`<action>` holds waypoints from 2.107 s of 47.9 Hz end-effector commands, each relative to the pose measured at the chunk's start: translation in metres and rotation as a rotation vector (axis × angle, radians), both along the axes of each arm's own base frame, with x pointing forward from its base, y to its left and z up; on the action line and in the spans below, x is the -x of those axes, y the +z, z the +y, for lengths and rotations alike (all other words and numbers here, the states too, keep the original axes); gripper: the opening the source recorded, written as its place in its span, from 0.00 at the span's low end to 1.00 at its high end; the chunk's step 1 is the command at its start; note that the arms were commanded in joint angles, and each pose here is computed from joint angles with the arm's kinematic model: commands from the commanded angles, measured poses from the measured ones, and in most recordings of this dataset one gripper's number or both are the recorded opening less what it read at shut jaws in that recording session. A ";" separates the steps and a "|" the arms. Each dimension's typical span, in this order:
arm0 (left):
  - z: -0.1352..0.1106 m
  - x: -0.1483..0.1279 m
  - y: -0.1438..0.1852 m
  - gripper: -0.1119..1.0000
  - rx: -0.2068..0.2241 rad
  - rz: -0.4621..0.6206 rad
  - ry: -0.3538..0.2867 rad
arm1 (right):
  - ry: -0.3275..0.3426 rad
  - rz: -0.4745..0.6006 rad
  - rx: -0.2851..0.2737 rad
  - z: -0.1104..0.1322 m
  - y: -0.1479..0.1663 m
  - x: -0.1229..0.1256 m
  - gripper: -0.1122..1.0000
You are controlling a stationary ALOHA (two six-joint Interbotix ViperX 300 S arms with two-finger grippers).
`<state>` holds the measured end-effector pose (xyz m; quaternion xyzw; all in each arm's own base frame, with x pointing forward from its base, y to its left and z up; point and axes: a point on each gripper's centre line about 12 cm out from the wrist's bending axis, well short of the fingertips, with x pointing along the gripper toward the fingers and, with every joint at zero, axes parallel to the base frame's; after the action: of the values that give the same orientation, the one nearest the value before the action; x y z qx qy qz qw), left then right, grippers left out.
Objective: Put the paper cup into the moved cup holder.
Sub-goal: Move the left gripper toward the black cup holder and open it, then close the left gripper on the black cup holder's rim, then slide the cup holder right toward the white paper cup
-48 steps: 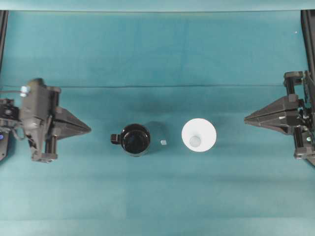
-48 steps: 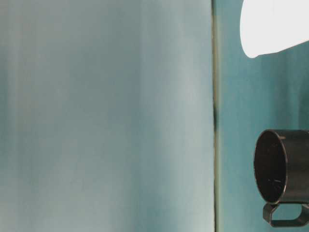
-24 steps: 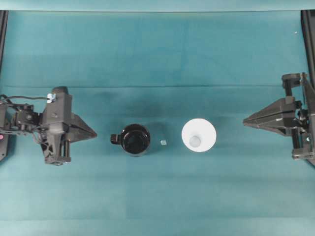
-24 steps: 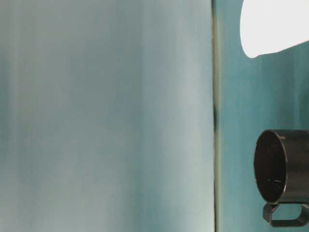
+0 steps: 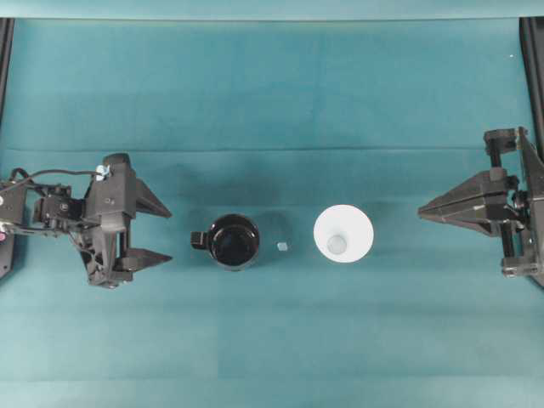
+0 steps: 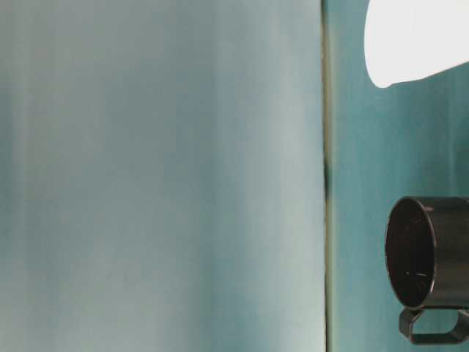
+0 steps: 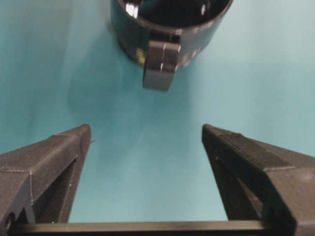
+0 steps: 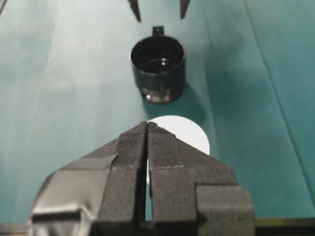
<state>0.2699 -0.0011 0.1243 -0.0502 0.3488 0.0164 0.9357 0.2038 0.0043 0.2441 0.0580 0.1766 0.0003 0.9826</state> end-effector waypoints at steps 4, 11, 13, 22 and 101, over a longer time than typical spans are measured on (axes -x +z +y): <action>-0.001 -0.008 0.003 0.92 -0.007 -0.020 -0.009 | -0.002 -0.007 -0.012 0.000 0.007 -0.003 0.12; -0.001 -0.009 0.004 0.92 -0.008 -0.025 -0.010 | -0.004 -0.007 -0.012 0.000 0.007 -0.003 0.12; -0.001 -0.010 0.005 0.92 -0.007 -0.028 -0.009 | -0.004 -0.007 -0.012 0.000 0.007 -0.003 0.12; -0.001 -0.020 0.007 0.92 -0.006 -0.063 -0.010 | -0.004 -0.007 -0.012 0.000 0.007 -0.003 0.12; -0.002 -0.096 0.032 0.27 -0.067 -0.194 -0.053 | -0.004 -0.009 -0.012 0.000 0.007 -0.003 0.12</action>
<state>0.3515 -0.0015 0.1438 -0.0171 0.2807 0.0020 0.9596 0.2033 0.0040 0.2427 0.0580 0.1826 -0.0007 0.9815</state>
